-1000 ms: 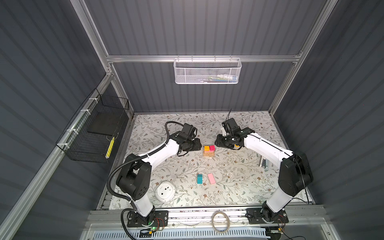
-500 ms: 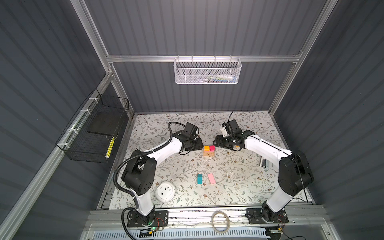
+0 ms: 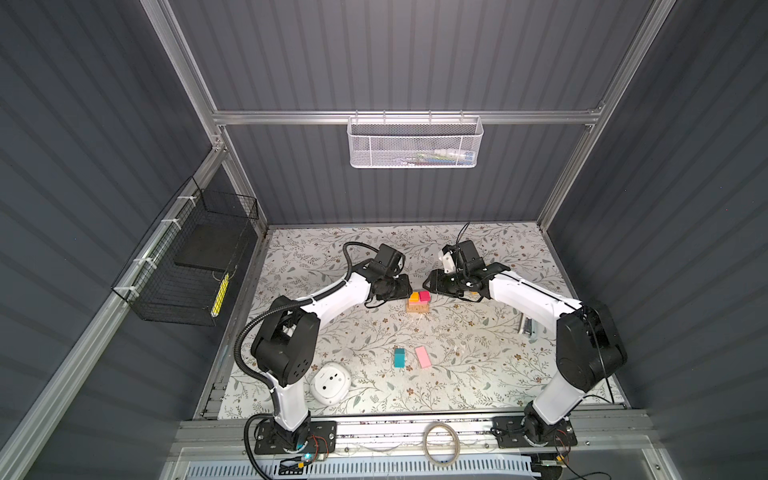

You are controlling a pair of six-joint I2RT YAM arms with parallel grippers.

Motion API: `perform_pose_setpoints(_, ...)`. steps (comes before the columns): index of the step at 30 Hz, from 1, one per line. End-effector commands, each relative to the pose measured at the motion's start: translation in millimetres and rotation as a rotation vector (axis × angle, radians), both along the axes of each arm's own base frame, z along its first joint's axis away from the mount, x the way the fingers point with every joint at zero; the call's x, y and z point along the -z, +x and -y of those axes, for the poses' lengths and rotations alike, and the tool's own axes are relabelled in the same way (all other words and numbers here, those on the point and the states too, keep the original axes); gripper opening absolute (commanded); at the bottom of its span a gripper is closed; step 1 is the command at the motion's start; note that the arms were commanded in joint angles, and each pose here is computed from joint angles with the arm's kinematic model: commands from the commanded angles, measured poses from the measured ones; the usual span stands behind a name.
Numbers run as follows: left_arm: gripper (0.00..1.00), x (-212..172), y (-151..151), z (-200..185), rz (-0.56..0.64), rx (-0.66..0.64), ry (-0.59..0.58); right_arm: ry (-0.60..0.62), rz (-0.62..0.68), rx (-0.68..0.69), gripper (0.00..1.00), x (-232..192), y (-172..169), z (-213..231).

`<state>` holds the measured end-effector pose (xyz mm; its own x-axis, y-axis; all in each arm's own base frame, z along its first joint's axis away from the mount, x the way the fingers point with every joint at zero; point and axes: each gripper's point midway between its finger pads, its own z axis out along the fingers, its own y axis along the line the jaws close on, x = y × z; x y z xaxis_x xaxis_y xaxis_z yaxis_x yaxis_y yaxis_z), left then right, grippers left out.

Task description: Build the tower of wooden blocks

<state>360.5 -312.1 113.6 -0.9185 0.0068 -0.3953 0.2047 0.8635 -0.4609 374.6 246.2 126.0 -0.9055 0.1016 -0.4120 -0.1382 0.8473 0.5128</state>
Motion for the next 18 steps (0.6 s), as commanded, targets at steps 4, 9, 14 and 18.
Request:
perform_pose_setpoints(4,0.42,5,0,5,-0.025,-0.001,0.007,0.009,-0.044,0.0,0.49,16,-2,-2)
perform_pose_setpoints(9,0.41,5,0,6,-0.027,0.0,0.008,0.005,-0.053,0.005,0.48,20,-3,-1)
perform_pose_setpoints(14,0.41,6,-1,10,-0.029,0.008,0.004,-0.002,-0.061,0.008,0.46,24,-4,0)
perform_pose_setpoints(18,0.4,11,-2,11,-0.039,0.012,0.008,-0.009,-0.066,0.008,0.46,27,-4,1)
